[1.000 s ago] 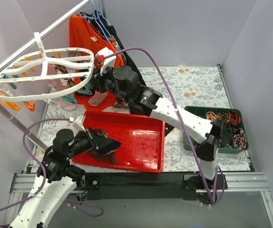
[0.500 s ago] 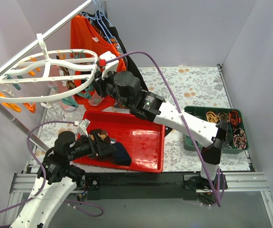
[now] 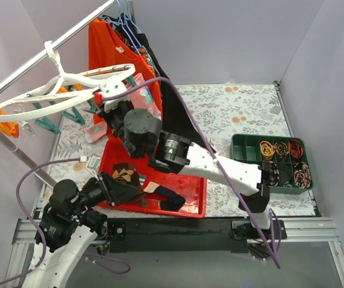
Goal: Remove the socks clipped to the hanger
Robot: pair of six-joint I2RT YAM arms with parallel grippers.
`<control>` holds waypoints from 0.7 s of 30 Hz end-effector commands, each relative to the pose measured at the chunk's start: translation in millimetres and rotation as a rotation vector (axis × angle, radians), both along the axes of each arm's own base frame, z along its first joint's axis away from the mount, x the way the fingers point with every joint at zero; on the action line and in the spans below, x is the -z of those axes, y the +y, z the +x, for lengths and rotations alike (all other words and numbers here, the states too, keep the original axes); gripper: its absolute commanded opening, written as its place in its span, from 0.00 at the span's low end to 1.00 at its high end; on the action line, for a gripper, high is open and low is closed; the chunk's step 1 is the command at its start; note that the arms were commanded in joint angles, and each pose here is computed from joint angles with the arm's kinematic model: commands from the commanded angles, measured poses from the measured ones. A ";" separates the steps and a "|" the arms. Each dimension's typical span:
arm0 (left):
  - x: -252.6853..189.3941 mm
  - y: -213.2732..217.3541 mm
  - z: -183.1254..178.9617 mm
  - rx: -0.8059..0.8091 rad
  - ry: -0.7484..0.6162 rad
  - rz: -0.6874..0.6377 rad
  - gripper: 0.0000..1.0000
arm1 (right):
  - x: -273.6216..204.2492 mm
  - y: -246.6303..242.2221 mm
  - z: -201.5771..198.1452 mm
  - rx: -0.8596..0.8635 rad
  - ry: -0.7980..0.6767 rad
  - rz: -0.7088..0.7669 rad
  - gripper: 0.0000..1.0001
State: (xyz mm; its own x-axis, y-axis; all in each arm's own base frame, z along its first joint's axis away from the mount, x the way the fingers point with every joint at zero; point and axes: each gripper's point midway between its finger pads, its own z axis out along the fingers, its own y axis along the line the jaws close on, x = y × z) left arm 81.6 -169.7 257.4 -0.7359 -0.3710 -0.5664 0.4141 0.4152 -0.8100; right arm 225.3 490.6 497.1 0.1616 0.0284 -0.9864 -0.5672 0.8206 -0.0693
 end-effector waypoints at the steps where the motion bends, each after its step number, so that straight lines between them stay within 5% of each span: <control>1: -27.7 4.6 -16.8 0.019 -0.106 -0.063 0.48 | -12.2 -3.4 -7.6 0.160 -0.136 -0.088 0.01; 12: -70.2 28.7 21.9 -0.235 -0.226 -0.056 0.56 | 11.2 13.8 -25.4 0.155 -0.154 -0.147 0.05; 21: -128.2 50.9 69.7 -0.454 -0.336 0.023 0.52 | 22.4 13.3 -38.5 0.000 -0.082 -0.095 0.29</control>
